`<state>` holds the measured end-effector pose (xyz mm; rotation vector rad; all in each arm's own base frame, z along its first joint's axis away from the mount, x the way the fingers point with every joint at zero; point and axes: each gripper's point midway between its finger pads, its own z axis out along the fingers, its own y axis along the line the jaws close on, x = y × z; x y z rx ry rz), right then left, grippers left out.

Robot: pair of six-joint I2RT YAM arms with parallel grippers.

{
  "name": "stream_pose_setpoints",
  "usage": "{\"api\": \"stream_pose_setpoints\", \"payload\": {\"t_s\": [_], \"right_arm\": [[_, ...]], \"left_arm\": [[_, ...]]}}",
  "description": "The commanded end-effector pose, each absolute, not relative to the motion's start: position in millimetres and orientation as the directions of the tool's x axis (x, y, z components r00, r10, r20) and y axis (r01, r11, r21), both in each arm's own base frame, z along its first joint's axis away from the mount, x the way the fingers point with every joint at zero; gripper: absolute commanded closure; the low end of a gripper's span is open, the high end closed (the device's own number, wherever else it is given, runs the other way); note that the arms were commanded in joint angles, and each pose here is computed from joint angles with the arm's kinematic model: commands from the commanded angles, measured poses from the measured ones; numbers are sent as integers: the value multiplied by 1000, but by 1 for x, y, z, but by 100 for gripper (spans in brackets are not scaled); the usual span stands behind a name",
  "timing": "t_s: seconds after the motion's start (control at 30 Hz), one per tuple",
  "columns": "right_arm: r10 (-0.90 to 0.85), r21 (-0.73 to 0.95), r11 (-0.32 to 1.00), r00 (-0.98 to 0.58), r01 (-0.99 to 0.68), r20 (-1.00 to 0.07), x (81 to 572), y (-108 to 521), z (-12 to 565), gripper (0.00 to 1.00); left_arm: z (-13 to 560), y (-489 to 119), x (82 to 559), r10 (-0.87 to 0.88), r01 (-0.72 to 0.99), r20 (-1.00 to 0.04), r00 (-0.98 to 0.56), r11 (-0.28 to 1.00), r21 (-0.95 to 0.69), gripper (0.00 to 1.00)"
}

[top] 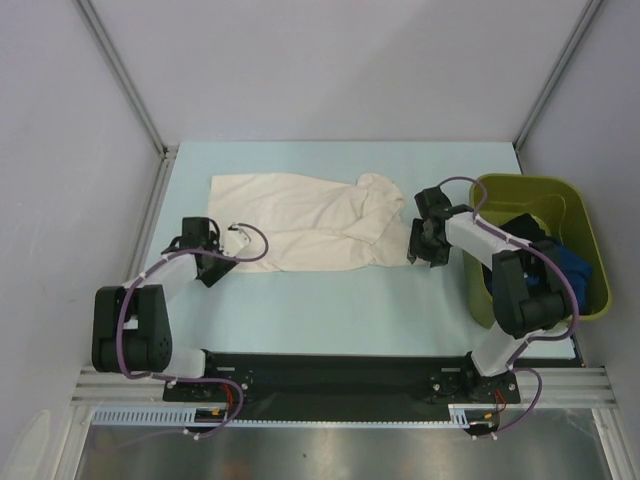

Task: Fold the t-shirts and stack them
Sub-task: Fold the tshirt

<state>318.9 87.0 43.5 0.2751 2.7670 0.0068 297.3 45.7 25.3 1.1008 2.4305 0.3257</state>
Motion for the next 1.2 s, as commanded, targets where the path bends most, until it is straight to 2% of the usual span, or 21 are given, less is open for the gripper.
{"api": "stream_pose_setpoints", "payload": {"t_s": [0.0, 0.1, 0.17, 0.2, 0.27, 0.3, 0.33, 0.37, 0.4, 0.47, 0.63, 0.67, 0.7, 0.77, 0.8, 0.97, 1.13, 1.17], "right_arm": [[241, 98, 970, -892, 220, -381, 335, 94, 31, 44], [252, 97, 968, -886, 233, -389, 339, 93, 21, 44], [262, 98, 965, -883, 243, -391, 341, 90, 17, 49], [267, 97, 964, -883, 249, -386, 341, 88, 13, 63], [273, 93, 962, -883, 257, -382, 341, 84, 10, 80], [273, 89, 962, -882, 259, -384, 340, 82, 10, 92], [273, 82, 961, -883, 262, -382, 338, 80, 10, 96], [276, 78, 960, -880, 267, -386, 336, 77, 12, 100], [280, 72, 959, -880, 274, -385, 334, 74, 14, 100], [286, 72, 957, -874, 281, -392, 328, 71, 23, 100], [336, 50, 940, -887, 337, -316, 285, 64, 48, 100], [348, 73, 936, -878, 343, -329, 278, 65, 62, 100], [373, 81, 927, -881, 366, -291, 264, 67, 66, 100], [389, 123, 921, -874, 368, -293, 249, 73, 81, 100], [406, 123, 914, -878, 387, -252, 234, 76, 81, 100], [416, 118, 909, -890, 400, -189, 194, 87, 89, 100], [427, 82, 904, -893, 419, -146, 163, 84, 83, 100], [436, 78, 900, -888, 429, -145, 160, 81, 83, 95]], "left_arm": [[22, 46, 320, 797, 648, -294, -528, 602, 467, 35], [17, 51, 329, 781, 615, -291, -553, 618, 489, 36], [17, 53, 334, 779, 600, -294, -554, 619, 507, 38], [14, 53, 335, 777, 599, -295, -556, 621, 505, 40], [15, 50, 337, 770, 597, -310, -558, 632, 495, 58], [15, 47, 336, 769, 605, -314, -556, 634, 482, 65], [14, 47, 331, 767, 618, -303, -566, 638, 460, 87], [14, 46, 328, 769, 624, -299, -565, 635, 455, 97], [18, 48, 326, 770, 620, -297, -565, 634, 463, 100], [21, 52, 317, 773, 627, -276, -571, 628, 462, 100], [70, 61, 299, 754, 613, -323, -572, 654, 442, 100], [76, 63, 294, 746, 615, -339, -573, 665, 423, 100], [84, 64, 290, 742, 612, -347, -573, 670, 420, 100], [88, 64, 272, 742, 646, -322, -588, 670, 365, 100], [90, 63, 266, 744, 656, -315, -590, 669, 350, 100], [80, 44, 216, 768, 755, -259, -586, 633, 168, 100], [71, 45, 198, 778, 774, -214, -590, 621, 123, 100], [72, 44, 195, 785, 783, -208, -583, 612, 114, 83]]}}
